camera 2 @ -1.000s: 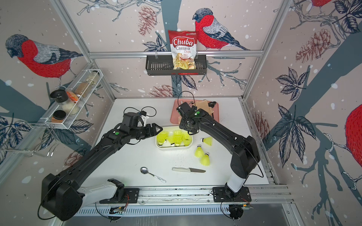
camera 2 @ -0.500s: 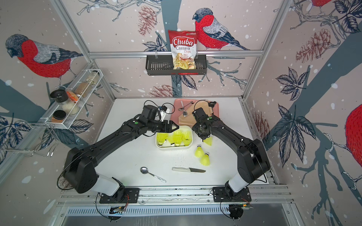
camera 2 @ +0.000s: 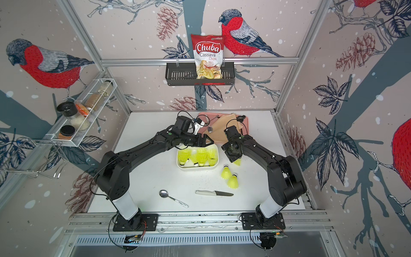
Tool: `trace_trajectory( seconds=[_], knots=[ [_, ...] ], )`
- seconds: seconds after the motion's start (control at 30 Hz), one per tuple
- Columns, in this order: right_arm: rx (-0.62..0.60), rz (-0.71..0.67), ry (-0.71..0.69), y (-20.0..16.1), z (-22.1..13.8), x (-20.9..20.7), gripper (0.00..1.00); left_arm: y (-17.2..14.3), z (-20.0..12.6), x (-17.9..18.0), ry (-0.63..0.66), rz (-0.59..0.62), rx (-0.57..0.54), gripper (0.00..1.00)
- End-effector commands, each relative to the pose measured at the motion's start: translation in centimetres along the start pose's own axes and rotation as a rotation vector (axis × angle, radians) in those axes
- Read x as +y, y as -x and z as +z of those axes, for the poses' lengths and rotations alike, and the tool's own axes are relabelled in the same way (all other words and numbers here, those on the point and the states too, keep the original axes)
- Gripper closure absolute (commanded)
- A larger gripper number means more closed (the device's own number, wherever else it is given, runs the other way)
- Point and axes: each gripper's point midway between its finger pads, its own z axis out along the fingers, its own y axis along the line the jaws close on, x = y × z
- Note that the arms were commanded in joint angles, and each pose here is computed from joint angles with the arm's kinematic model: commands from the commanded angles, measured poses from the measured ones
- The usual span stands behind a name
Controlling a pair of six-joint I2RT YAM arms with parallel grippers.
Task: Put the shuttlecocks into the storage box
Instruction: Pick up the shuttlecock at the center of the board.
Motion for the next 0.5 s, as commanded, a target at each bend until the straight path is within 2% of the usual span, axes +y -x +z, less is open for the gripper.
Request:
trace_trajectory(
  seconds=[0.0,0.47],
  knots=[
    [0.017,0.080,0.016,0.3,0.6,0.2,0.39,1.3,0.7,-1.0,-0.043,0.051,-0.017,0.14],
    [0.039,0.242,-0.029,-0.1,2.8,-1.3,0.44,2.1,4.5,-0.8,-0.070,0.079,0.044,0.14]
  ],
)
